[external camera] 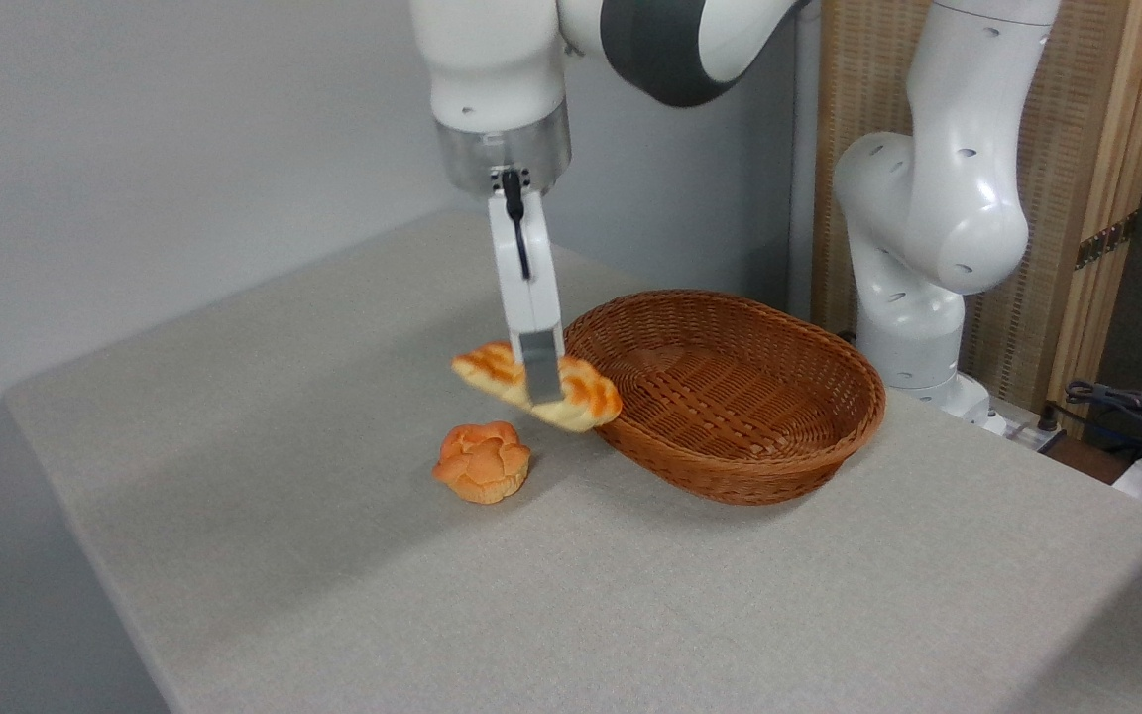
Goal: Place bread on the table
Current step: 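Lower the braided roll onto the table beside the orange bun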
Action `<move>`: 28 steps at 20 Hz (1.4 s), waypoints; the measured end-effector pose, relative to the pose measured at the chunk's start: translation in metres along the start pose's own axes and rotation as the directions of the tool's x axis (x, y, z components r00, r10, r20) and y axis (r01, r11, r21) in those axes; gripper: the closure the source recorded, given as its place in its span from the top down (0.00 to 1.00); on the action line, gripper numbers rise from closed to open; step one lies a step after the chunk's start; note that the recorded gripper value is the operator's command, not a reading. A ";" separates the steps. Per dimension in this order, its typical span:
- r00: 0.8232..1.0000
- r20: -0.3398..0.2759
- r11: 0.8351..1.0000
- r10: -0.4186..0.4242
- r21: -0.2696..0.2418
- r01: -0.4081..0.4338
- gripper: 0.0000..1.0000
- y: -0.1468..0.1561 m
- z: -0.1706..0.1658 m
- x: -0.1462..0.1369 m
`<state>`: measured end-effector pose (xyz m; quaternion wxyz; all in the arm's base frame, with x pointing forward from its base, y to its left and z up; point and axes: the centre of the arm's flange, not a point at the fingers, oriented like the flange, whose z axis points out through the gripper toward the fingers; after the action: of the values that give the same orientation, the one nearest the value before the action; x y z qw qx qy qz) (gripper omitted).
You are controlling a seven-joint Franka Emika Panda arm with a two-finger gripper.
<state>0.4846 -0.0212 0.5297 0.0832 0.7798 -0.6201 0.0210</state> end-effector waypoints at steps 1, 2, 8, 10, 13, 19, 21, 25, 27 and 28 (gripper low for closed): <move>1.000 0.000 1.000 -0.006 0.008 0.006 0.45 -0.004 0.001 -0.001; 1.000 0.002 1.000 -0.013 0.015 0.013 0.45 -0.009 0.005 -0.002; 0.999 0.036 1.000 -0.026 -0.008 0.026 0.45 -0.025 0.031 0.001; 0.998 0.049 0.999 -0.029 -0.020 0.030 0.45 -0.030 0.041 0.002; 0.997 0.071 0.999 -0.035 -0.022 0.036 0.52 -0.042 0.061 0.005; 0.995 0.093 0.999 -0.038 -0.027 0.040 1.00 -0.052 0.079 0.008; 0.995 0.092 0.999 -0.037 -0.025 0.039 1.00 -0.052 0.078 0.008; 0.995 0.092 0.999 -0.035 -0.024 0.037 1.00 -0.052 0.078 0.009; 0.995 0.092 0.999 -0.032 -0.024 0.035 1.00 -0.052 0.078 0.011; 0.995 0.092 0.999 -0.032 -0.024 0.034 1.00 -0.052 0.078 0.011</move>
<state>0.5319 -0.0325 0.4490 0.0647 0.7890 -0.6105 -0.0241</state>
